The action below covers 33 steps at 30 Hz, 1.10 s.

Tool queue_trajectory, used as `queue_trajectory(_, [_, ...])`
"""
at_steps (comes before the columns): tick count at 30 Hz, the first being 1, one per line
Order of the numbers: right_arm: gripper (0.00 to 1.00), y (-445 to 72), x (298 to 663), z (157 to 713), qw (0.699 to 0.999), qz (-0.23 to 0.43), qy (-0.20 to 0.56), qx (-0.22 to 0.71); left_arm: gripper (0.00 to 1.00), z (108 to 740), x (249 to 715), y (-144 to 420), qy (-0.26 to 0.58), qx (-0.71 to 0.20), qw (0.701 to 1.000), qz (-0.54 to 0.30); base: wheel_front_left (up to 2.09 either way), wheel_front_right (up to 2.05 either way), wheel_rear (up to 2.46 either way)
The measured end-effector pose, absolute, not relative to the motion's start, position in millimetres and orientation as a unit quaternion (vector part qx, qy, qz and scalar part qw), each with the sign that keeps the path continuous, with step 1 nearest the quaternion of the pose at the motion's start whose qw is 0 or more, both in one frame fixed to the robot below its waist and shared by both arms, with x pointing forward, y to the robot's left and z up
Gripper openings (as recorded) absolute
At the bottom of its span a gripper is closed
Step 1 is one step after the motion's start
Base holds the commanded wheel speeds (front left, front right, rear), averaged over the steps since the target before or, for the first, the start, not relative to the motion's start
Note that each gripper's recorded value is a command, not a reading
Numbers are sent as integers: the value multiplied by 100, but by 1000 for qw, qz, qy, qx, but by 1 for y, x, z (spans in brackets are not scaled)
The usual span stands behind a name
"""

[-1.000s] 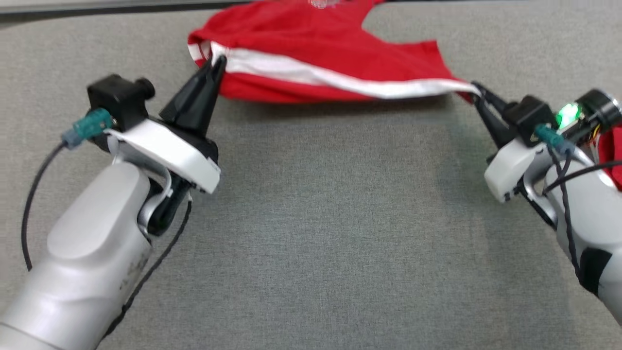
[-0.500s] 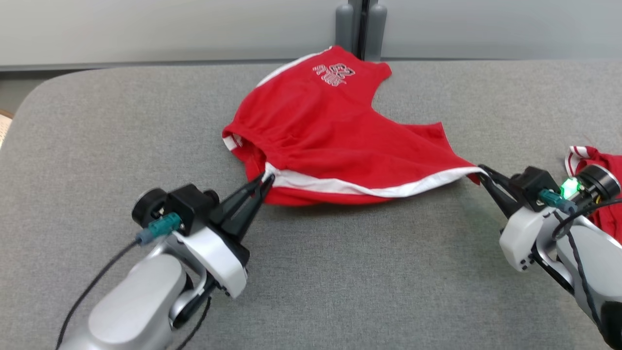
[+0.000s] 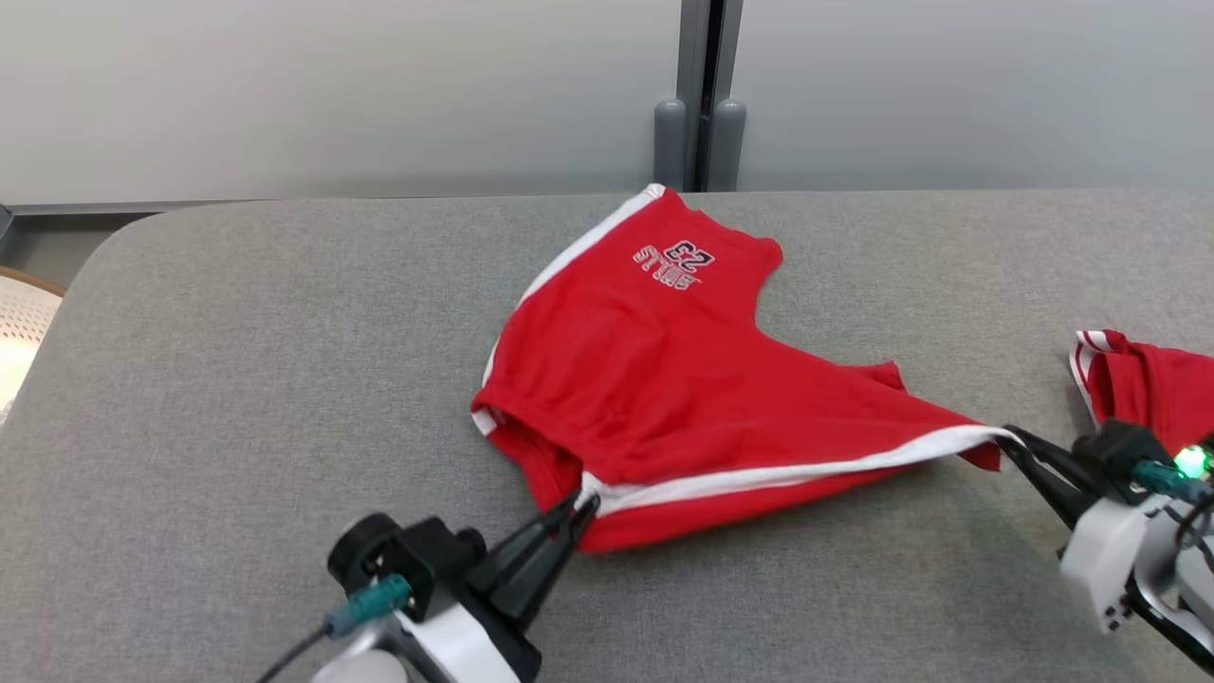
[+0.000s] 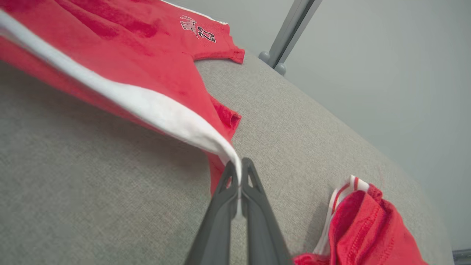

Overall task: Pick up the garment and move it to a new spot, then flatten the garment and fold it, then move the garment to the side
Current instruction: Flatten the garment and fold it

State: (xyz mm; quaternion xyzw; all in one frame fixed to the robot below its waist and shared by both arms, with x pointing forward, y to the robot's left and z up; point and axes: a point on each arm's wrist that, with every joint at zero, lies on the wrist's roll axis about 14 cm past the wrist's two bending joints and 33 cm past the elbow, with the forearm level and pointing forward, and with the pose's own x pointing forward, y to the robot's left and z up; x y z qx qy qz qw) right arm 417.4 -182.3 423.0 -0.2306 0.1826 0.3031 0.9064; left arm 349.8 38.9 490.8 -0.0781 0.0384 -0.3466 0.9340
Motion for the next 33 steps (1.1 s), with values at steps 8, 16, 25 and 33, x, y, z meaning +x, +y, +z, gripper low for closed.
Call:
queue_trajectory(8, [0, -202, 368, 401, 884, 331, 234, -234, 0, 477, 314, 21, 61, -100, 922, -370, 0, 0, 0])
queue_trajectory(16, [0, -219, 348, 403, 863, 350, 269, -246, 0, 472, 295, 12, 74, -109, 913, -387, 0, 0, 0])
queue_trajectory(25, [0, -201, 403, 447, 863, 358, 211, -287, 0, 509, 323, 22, 13, -138, 927, -348, 0, 0, 0])
queue_trajectory(33, [0, -162, 456, 487, 848, 383, 164, -329, 0, 537, 343, 36, -31, -159, 936, -312, 0, 0, 0])
